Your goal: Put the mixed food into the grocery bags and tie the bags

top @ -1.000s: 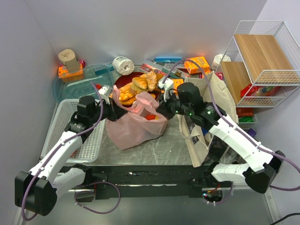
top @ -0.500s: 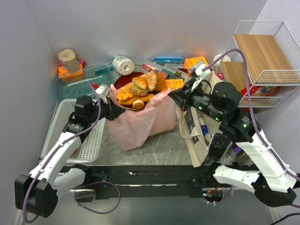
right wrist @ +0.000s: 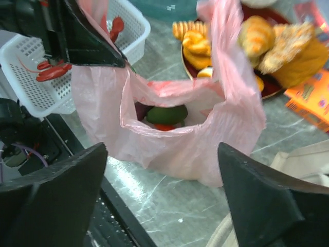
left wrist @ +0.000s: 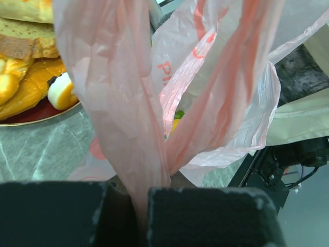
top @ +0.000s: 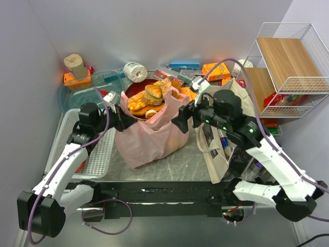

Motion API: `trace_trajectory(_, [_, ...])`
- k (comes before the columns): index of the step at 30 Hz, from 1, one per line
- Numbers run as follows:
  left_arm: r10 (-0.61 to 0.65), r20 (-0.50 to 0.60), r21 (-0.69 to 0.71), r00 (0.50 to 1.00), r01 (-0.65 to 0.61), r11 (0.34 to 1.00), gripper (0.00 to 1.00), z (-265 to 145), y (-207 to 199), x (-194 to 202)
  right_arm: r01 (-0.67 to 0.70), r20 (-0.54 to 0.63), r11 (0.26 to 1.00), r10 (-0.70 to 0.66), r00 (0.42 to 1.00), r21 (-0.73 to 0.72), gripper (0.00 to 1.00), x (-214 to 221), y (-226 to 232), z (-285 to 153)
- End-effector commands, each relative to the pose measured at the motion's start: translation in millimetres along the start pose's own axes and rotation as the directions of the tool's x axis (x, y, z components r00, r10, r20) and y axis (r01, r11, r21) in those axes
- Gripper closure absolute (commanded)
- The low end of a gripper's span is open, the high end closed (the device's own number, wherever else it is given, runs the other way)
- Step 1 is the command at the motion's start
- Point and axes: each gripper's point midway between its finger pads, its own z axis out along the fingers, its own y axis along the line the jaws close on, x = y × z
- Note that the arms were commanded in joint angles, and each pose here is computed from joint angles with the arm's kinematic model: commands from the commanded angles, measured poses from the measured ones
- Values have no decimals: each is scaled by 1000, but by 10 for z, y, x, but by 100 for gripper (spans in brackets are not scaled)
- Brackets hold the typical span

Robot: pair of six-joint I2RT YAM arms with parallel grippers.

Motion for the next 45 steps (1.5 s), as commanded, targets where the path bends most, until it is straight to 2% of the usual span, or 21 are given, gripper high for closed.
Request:
trace_trajectory(1, [67,61,78,996,-72,994,99,-30,-180,-262,114,175,993,-118,977,36,1,-477,-15,-329])
trace_trajectory(7, [69,52,96,996,-74,993,99,-19,-198,-265,179,173,976,-199,965,123,1,-707,-229,-190])
trace_trajectory(11, [69,52,98,996,-74,992,99,-25,-199,-255,201,172,974,-217,961,108,1,-869,-299,-130])
trace_trajectory(15, [77,52,99,996,-81,992,99,-37,-202,-263,228,129,973,-232,964,48,5,-862,-301,31])
trace_trajectory(17, [83,49,102,995,-87,991,99,-43,-205,-267,284,136,958,-278,951,-30,4,-828,-219,54])
trace_trajectory(18, [89,51,96,995,-94,991,99,-45,-194,-292,296,153,954,-287,946,-39,1,-802,-297,31])
trace_trajectory(19, [104,53,83,993,-108,991,99,-38,-157,-308,335,204,927,-299,932,-171,0,-782,-113,-14])
trace_trajectory(20, [121,66,78,990,-126,989,99,-38,-159,-383,346,230,916,-298,926,-204,0,-779,-106,-58])
trace_trajectory(24, [122,-16,67,992,-121,990,99,56,17,-387,378,303,877,-288,908,-298,1,-752,-196,-250])
trace_trajectory(28, [179,-40,140,983,-172,975,99,145,-6,-440,453,348,819,-334,876,-353,0,-700,-225,-236])
trace_trajectory(30, [192,-47,158,980,-182,970,99,194,4,-488,455,360,786,-316,878,-420,1,-618,-200,-200])
trace_trajectory(32, [208,-55,179,977,-196,964,99,220,-6,-530,481,387,772,-328,862,-416,0,-632,-245,-143])
trace_trajectory(39, [202,-80,210,976,-182,961,99,312,65,-464,461,394,768,-295,871,-444,1,-564,-337,68])
trace_trajectory(45, [194,-75,205,978,-176,963,99,318,78,-442,369,412,786,-161,897,-495,1,-765,-279,110])
